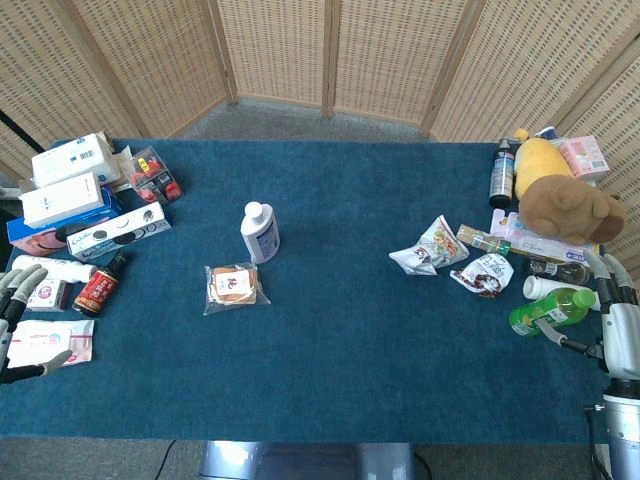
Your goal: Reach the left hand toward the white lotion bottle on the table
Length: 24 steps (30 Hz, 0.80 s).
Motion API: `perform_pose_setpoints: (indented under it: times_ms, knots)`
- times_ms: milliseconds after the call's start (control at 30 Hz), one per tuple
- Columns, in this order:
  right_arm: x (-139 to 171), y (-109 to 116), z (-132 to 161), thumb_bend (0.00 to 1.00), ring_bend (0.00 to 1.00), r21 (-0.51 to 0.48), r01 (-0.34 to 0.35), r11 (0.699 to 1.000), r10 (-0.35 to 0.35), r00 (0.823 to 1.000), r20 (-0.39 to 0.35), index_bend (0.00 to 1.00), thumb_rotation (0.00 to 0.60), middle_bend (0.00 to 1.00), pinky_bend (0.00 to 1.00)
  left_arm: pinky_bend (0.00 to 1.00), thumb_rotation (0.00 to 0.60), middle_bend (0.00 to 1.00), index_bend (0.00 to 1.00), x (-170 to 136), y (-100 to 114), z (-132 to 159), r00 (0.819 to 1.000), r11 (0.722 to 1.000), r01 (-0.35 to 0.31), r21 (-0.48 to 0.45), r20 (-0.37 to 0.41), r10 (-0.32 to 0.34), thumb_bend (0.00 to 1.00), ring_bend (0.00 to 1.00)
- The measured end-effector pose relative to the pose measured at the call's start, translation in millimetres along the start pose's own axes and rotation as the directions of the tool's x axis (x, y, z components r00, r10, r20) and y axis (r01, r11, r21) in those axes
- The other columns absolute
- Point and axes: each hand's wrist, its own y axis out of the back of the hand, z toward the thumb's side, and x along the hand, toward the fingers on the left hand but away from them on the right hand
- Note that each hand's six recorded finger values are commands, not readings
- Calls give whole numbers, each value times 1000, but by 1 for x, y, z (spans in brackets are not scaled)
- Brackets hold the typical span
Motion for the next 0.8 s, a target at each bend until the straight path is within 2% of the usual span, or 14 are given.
perform_pose_setpoints:
  times_ms: [33,67,100,133,167,233,267,300,333,400,600,800]
  knots:
    - [0,0,0,0,0,-1,0,1000,0,1000,0,0,600,0,0,431,600,517,697,5,-3,-3,1000,1000,-21,-4,2,21,0,514]
    - [0,0,0,0,0,-3,-1,1000,1,1000,0,0,600,0,0,539,600,631,804,9,-6,-4,999,999,-34,-5,2,34,0,630]
    - [0,0,0,0,0,-6,-2,1000,2,1000,0,0,600,0,0,597,600,687,853,12,-9,-6,999,999,-45,-6,0,45,0,697]
    - [-1,0,0,0,0,-8,-2,1000,2,1000,-1,0,600,0,0,608,600,682,843,17,-13,-7,999,999,-54,-7,-6,54,0,705]
    - [-1,0,0,0,0,-10,-2,1000,2,1000,-1,0,600,0,0,584,600,606,751,20,-15,-8,998,999,-54,-4,-12,54,0,656]
    - [-1,0,0,0,0,-17,-2,1000,2,1000,0,0,600,0,0,426,600,369,531,25,-20,-8,999,999,-40,-3,-22,40,0,453]
    - [-1,1,0,0,0,-21,-1,1000,1,1000,1,0,600,0,0,249,600,174,368,27,-22,-8,999,999,-31,-8,-29,31,0,257]
    - [-1,1,0,0,0,-27,0,1000,0,1000,1,0,600,0,0,111,600,61,239,30,-24,-8,999,1000,-22,-14,-36,21,0,117]
    - [-1,2,0,0,0,-31,0,1000,0,1000,1,0,600,0,0,32,600,7,124,33,-26,-8,999,1000,-10,-20,-46,10,0,33]
    - [-2,3,1,0,0,-40,3,999,-3,1000,2,0,600,0,0,0,600,0,10,40,-31,-8,998,1000,4,-29,-60,-6,0,0]
    - [-2,6,1,0,0,-56,7,998,-7,1000,6,0,600,0,0,0,600,0,0,74,-49,12,998,997,26,-76,-53,-30,0,0]
    - [-1,4,2,0,0,-79,-8,997,8,1000,3,0,600,0,0,0,600,0,0,111,-71,44,1000,989,15,-144,-25,-19,0,0]
